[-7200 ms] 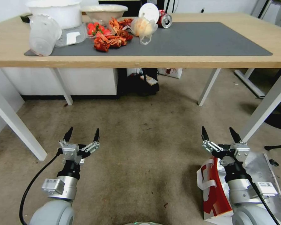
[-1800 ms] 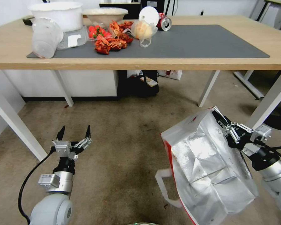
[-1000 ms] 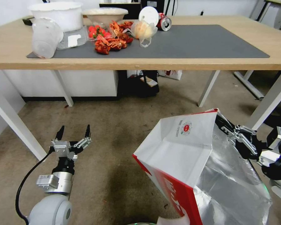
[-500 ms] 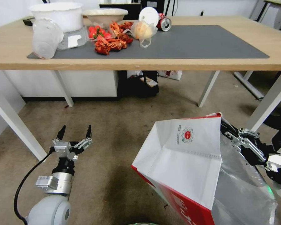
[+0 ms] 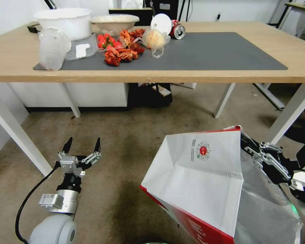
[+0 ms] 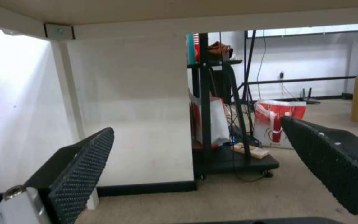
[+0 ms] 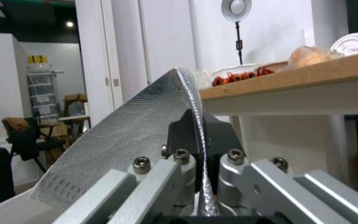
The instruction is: Pick up the food delivery bag from the floor and place it on the table.
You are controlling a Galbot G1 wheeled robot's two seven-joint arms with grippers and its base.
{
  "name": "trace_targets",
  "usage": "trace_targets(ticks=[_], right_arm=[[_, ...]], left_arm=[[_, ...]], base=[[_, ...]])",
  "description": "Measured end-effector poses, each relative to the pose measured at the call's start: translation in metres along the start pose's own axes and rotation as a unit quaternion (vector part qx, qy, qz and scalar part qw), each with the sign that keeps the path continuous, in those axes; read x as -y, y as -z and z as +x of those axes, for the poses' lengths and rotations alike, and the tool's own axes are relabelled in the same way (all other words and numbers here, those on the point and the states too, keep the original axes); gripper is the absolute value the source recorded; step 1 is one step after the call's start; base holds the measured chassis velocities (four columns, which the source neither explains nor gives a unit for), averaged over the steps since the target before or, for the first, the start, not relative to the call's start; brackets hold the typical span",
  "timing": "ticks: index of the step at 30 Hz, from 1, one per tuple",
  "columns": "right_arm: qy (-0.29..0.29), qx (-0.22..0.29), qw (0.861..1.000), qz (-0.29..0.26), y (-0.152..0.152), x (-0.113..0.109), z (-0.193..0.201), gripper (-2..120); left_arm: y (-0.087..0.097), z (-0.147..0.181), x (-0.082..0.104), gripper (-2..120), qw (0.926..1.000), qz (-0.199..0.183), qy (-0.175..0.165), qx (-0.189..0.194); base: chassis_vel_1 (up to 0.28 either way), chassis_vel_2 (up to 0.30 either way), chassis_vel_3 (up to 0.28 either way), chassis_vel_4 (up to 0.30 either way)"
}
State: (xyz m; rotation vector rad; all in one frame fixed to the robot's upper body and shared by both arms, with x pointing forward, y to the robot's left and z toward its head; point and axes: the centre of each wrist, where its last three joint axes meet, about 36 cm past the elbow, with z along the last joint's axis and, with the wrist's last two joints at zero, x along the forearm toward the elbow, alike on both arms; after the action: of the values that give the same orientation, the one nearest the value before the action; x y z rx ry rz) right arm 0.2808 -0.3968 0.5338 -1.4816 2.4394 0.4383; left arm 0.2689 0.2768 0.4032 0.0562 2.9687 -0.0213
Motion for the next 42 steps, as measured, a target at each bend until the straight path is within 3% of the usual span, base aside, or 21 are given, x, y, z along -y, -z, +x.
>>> trace_targets(ticks=[32,42], right_arm=[[0.013,0.002,1.0,0.007,0.004,-0.006,-0.001,0],[0.014,0.004,1.0,0.007,0.002,-0.005,0.002,0]], left_arm=[[0.01,0.004,0.004,100,1.0,-0.001,0.002,0.009],[0.015,0.005,0.006,100,0.9998,-0.019,-0.004,0.002]], base=[[0.0,0.0,0.0,0.0],[0.0,0.0,0.0,0.0]])
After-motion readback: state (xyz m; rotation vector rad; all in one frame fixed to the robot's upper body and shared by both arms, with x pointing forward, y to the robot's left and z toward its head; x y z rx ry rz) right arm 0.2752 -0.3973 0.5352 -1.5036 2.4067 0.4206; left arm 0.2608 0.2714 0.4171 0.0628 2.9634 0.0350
